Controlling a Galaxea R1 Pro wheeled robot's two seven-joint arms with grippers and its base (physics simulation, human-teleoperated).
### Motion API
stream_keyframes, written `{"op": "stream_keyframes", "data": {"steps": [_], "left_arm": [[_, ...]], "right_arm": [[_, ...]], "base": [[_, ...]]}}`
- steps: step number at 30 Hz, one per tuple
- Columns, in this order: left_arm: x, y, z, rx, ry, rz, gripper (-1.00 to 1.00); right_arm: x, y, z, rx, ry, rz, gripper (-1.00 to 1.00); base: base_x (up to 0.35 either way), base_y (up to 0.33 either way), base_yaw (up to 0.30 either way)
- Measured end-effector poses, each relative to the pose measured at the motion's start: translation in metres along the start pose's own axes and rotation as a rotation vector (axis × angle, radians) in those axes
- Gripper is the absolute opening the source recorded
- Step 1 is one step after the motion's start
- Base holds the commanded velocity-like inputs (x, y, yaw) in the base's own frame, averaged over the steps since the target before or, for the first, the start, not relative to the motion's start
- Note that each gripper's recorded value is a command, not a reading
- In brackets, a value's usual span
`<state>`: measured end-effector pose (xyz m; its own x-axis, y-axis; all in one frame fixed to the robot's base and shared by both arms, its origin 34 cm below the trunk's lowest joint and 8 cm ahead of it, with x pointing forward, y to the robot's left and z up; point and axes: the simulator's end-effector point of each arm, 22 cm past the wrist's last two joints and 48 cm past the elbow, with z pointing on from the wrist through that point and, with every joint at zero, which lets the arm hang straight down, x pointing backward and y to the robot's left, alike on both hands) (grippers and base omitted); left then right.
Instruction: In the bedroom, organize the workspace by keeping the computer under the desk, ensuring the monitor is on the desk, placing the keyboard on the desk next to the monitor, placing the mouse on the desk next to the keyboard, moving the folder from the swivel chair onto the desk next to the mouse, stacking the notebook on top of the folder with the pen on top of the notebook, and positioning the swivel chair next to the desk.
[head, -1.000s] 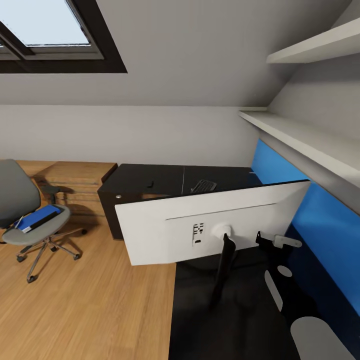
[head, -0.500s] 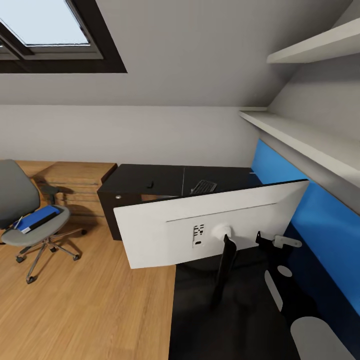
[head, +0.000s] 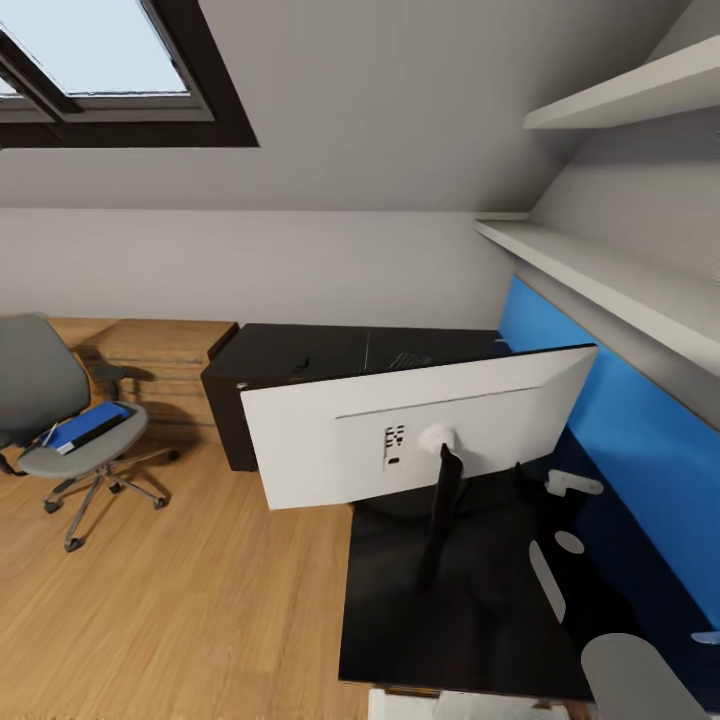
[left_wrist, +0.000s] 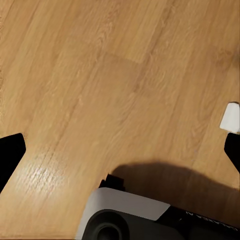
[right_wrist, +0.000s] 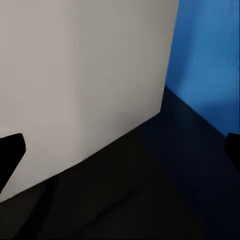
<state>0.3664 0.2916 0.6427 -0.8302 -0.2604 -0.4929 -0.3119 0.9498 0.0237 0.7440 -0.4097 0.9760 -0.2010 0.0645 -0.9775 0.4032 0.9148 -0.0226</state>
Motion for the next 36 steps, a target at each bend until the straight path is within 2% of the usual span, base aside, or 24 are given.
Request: {"op": "stream_keyframes", "data": {"steps": [10, 22, 29, 36], "left_arm": [[0.000, 0.000, 0.000, 0.000, 0.000, 0.000, 1.00], [0.000, 0.001, 0.000, -0.002, -0.001, -0.001, 1.00], [0.000, 0.001, 0.000, -0.002, -0.001, -0.001, 1.00], [0.000, 0.001, 0.000, -0.002, 0.000, -0.001, 1.00]], "right_arm": [[0.001, 0.001, 0.000, -0.001, 0.002, 0.000, 1.00], [0.006, 0.003, -0.001, -0.006, 0.013, -0.003, 1.00], [0.015, 0.005, -0.003, -0.011, 0.032, -0.007, 1.00], [0.023, 0.008, -0.004, -0.016, 0.049, -0.011, 1.00]], "base": [[-0.320, 0.063, 0.000], [-0.244, 0.247, 0.000], [-0.093, 0.271, 0.000], [-0.014, 0.071, 0.000]]}}
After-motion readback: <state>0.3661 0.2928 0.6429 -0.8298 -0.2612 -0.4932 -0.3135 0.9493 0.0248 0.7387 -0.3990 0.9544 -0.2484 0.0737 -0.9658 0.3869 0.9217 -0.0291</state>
